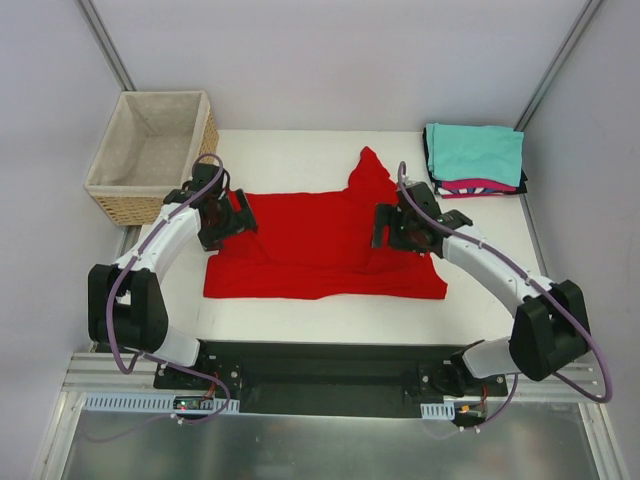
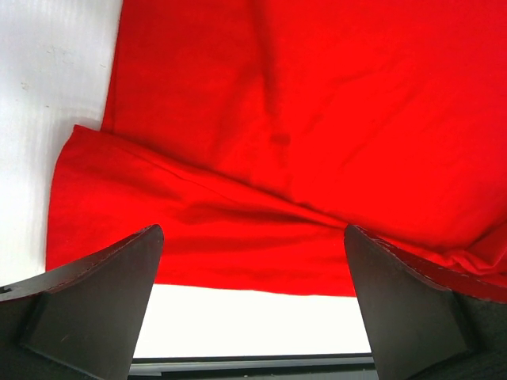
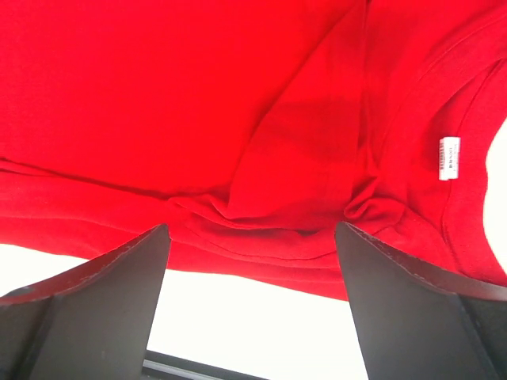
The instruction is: Fold and stack the t-shirts
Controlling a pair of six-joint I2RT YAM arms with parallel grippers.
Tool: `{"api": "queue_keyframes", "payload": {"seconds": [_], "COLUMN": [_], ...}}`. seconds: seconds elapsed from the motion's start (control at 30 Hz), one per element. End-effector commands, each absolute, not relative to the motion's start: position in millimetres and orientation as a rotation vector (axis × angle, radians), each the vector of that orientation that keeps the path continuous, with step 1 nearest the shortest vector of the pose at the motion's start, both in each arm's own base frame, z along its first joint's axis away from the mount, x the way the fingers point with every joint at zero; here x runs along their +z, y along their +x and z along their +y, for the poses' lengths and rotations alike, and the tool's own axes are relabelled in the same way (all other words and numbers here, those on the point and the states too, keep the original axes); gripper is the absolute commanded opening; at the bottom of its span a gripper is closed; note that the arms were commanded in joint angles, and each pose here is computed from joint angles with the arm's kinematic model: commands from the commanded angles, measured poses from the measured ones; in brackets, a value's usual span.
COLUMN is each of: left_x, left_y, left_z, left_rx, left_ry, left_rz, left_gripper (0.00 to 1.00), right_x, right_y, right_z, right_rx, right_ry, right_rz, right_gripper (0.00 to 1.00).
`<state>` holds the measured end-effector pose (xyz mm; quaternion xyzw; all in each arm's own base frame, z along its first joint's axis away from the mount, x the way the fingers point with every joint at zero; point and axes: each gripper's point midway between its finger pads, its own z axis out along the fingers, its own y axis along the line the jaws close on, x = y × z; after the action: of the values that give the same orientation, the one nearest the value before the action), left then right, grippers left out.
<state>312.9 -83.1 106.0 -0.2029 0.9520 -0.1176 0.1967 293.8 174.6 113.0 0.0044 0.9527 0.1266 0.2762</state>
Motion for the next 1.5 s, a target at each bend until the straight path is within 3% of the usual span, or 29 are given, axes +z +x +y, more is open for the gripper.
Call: {"api": "queue_keyframes", "payload": {"seconds": [0.0,0.37,1.47], "left_x": [110,109,100], "left_y": [307,305,306], "left_z": [-87,-87,-86], "left_rx": [-0.354,-0.359,-0.336], "left_ry": [-0.530,-0.527,-0.533], "left_rz": [2.677,2.681,2.709], "left_gripper": [0.99,0.99,0.99], "right_x": [121,74,36], "right_y": [292,286,295], "right_z": [164,169,169], "right_rx": [0.301,0.313,0.341], "right_ry": [0.045,0.074,0.118], "right_rz": [2.531,2.614,2.646], "right_gripper": [0.89,0.89,0.86]}}
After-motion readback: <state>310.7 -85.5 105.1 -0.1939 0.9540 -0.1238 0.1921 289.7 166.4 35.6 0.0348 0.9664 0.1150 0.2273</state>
